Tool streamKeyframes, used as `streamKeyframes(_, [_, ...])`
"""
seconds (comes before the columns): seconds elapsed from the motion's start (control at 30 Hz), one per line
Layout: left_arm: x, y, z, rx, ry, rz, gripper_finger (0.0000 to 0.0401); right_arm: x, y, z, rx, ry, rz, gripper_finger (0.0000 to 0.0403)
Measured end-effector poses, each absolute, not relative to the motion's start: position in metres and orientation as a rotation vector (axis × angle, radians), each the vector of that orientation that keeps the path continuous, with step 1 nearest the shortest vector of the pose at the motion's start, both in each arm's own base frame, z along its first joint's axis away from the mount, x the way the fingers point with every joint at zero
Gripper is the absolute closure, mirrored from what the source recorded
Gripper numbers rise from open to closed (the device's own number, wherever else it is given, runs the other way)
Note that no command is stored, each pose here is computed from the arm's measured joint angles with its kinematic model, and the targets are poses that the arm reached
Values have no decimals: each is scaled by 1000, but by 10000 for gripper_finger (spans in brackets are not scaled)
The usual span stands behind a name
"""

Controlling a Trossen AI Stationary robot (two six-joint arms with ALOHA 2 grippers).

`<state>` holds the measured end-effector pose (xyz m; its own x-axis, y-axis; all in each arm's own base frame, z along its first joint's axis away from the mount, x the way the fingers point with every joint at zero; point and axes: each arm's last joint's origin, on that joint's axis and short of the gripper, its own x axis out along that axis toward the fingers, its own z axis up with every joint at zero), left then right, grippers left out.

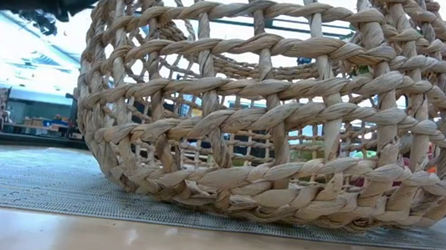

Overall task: Build produce basket
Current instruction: Put the cucumber into the basket

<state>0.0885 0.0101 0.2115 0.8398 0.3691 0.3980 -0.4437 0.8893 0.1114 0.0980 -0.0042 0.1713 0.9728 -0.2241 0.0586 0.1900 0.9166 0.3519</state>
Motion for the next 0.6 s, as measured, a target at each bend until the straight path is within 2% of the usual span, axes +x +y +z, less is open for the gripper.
streamKeyframes(0.23, [99,28,215,233,-232,681,241,98,-4,171,352,-98,-213,235])
streamKeyframes(0.5, [130,66,210,241,51,762,241,98,-4,171,352,-98,-214,235])
streamKeyframes(0.6, [144,81,211,228,138,718,241,98,-4,171,352,-99,-213,235])
